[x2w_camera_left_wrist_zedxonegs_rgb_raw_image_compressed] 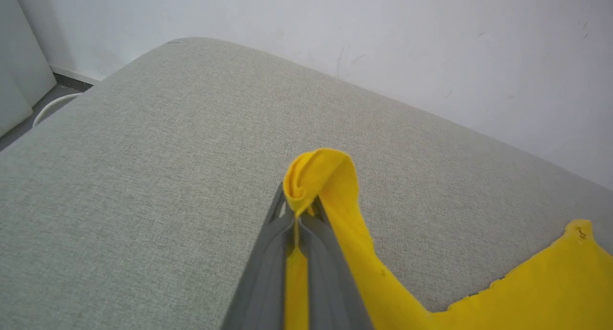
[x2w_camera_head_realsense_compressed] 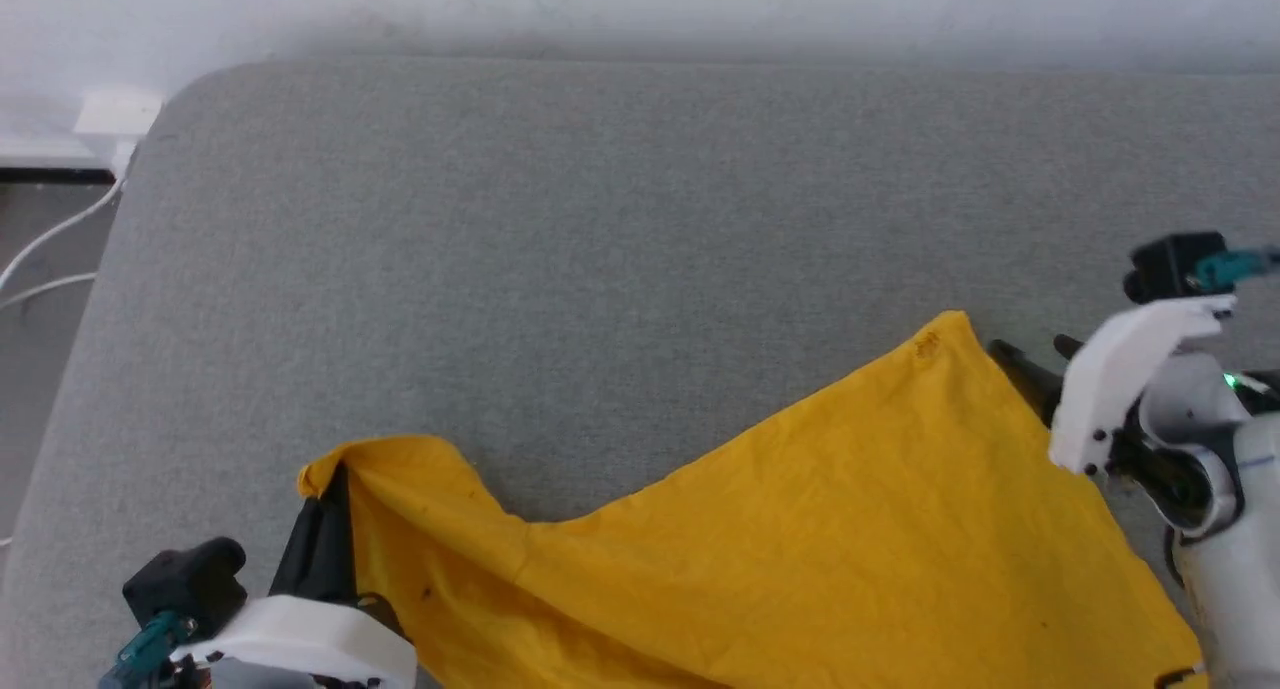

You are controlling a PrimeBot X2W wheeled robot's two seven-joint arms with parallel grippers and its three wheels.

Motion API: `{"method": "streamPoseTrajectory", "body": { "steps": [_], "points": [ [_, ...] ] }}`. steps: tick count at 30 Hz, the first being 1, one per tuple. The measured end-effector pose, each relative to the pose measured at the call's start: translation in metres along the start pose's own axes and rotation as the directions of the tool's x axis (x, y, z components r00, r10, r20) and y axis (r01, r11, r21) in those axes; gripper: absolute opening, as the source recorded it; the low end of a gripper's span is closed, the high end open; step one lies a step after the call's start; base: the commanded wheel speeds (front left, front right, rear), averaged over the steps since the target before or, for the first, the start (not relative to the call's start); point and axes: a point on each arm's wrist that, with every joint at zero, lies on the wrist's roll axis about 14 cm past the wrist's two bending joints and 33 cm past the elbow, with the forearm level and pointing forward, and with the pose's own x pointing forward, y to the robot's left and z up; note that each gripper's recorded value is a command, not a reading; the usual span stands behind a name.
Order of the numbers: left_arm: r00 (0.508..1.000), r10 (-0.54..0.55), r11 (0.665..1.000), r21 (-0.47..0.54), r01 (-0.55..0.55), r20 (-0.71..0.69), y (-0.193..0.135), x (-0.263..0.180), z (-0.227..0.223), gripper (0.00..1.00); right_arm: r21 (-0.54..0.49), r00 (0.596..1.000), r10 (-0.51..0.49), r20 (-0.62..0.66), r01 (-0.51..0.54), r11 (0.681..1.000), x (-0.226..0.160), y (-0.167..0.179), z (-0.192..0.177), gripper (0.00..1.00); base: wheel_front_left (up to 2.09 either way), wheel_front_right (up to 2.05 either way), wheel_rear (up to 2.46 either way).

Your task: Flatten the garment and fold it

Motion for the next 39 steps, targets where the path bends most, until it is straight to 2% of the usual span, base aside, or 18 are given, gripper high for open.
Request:
{"method": "streamPoseTrajectory", "body": {
  "steps": [4,9,10,14,15,16,17,21,26,30,33,36,39],
  "points": [
    [1.000,0.000,1.000,-0.008,0.000,0.019,-0.001,0.003,0.003,0.00,-0.024,0.985,0.044,-0.164,-0.049,0.999,0.025,0.018,-0.014,1.00,0.00,0.00,0.00],
    [1.000,0.019,1.000,-0.010,-0.019,0.010,0.005,0.005,-0.001,0.00,-0.032,0.937,0.067,-0.343,-0.083,0.996,0.049,0.030,-0.033,1.00,0.00,0.00,0.00],
    [1.000,0.019,1.000,-0.010,-0.019,0.010,0.005,0.005,-0.001,0.00,-0.032,0.937,0.067,-0.343,-0.083,0.996,0.049,0.030,-0.033,1.00,0.00,0.00,0.00],
    [0.999,0.042,0.999,-0.011,-0.042,0.006,0.011,0.003,-0.005,0.00,-0.042,0.895,0.071,-0.441,-0.100,0.994,0.053,0.034,-0.043,1.00,0.00,0.00,0.00],
    [0.999,0.045,0.999,-0.010,-0.045,0.006,0.013,0.003,-0.005,0.00,-0.038,0.877,0.079,-0.474,-0.110,0.993,0.051,0.037,-0.045,0.47,0.00,0.00,0.00],
    [0.999,0.045,0.999,-0.010,-0.045,0.006,0.013,0.003,-0.005,0.00,-0.038,0.877,0.079,-0.474,-0.110,0.993,0.051,0.037,-0.045,0.13,0.00,0.00,0.00],
    [0.999,0.046,0.999,-0.009,-0.046,0.006,0.013,0.003,-0.005,0.00,-0.033,0.868,0.086,-0.489,-0.117,0.993,0.049,0.039,-0.047,0.00,0.00,0.00,0.00],
    [0.999,0.043,0.999,-0.007,-0.043,0.013,0.014,0.002,-0.004,0.00,-0.018,0.836,0.110,-0.537,-0.143,0.990,0.039,0.047,-0.056,0.00,0.00,0.00,0.00],
    [1.000,-0.008,1.000,0.021,0.008,0.018,0.009,0.002,0.001,0.00,-0.004,0.857,0.144,-0.496,-0.167,0.986,0.028,0.054,-0.052,0.00,0.00,0.00,0.00],
    [0.994,-0.073,0.994,0.089,0.065,0.085,0.004,0.014,0.034,0.00,-0.060,0.941,0.152,-0.302,-0.178,0.982,0.023,0.059,-0.009,0.00,0.00,0.00,0.00],
    [0.978,-0.141,0.982,0.143,0.119,0.155,-0.005,0.029,0.074,0.00,-0.100,0.984,0.115,-0.138,-0.129,0.987,0.015,0.047,0.033,0.00,0.00,0.00,0.00],
    [0.952,-0.203,0.968,0.196,0.159,0.228,-0.020,0.046,0.120,0.00,-0.123,0.998,0.068,0.016,-0.066,0.990,0.002,0.033,0.077,0.00,0.00,0.00,0.00],
    [0.919,-0.259,0.952,0.241,0.190,0.298,-0.040,0.064,0.165,0.00,-0.116,0.983,0.021,0.182,0.000,0.993,-0.014,0.018,0.126,0.00,0.00,0.00,0.00]
  ]
}}
